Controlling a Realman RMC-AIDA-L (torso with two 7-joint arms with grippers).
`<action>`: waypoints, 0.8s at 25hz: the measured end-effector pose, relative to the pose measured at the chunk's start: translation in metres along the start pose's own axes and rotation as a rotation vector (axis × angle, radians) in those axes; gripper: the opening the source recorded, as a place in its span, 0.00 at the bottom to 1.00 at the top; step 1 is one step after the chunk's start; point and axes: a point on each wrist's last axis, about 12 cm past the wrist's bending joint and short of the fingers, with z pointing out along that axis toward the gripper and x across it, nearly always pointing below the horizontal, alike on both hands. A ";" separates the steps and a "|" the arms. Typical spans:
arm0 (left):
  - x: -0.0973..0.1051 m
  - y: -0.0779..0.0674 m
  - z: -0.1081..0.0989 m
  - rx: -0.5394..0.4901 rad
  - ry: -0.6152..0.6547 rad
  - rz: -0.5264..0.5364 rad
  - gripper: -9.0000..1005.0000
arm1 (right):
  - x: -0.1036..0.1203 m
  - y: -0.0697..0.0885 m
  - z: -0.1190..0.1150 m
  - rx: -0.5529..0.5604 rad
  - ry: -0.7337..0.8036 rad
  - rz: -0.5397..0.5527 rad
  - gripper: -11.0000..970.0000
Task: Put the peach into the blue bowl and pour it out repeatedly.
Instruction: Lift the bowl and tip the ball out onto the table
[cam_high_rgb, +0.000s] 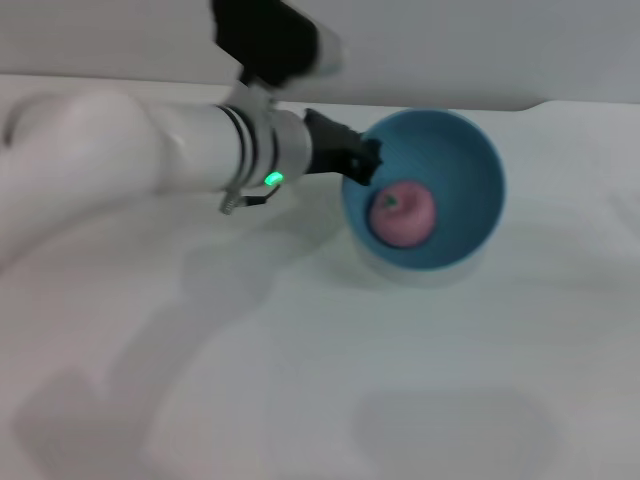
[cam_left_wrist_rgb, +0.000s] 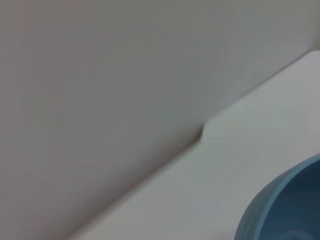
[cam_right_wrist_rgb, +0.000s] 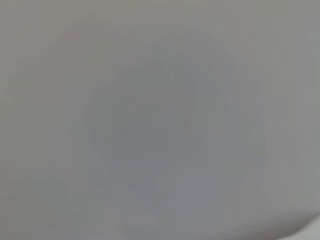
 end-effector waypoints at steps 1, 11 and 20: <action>0.001 -0.005 0.002 -0.016 -0.029 0.040 0.01 | 0.004 -0.006 -0.009 0.020 -0.019 0.021 0.55; 0.036 -0.053 -0.007 -0.316 -0.475 0.524 0.01 | 0.043 -0.031 -0.051 0.135 -0.077 0.142 0.55; 0.052 -0.076 -0.013 -0.413 -0.505 0.996 0.01 | 0.045 -0.031 -0.052 0.127 -0.076 0.150 0.55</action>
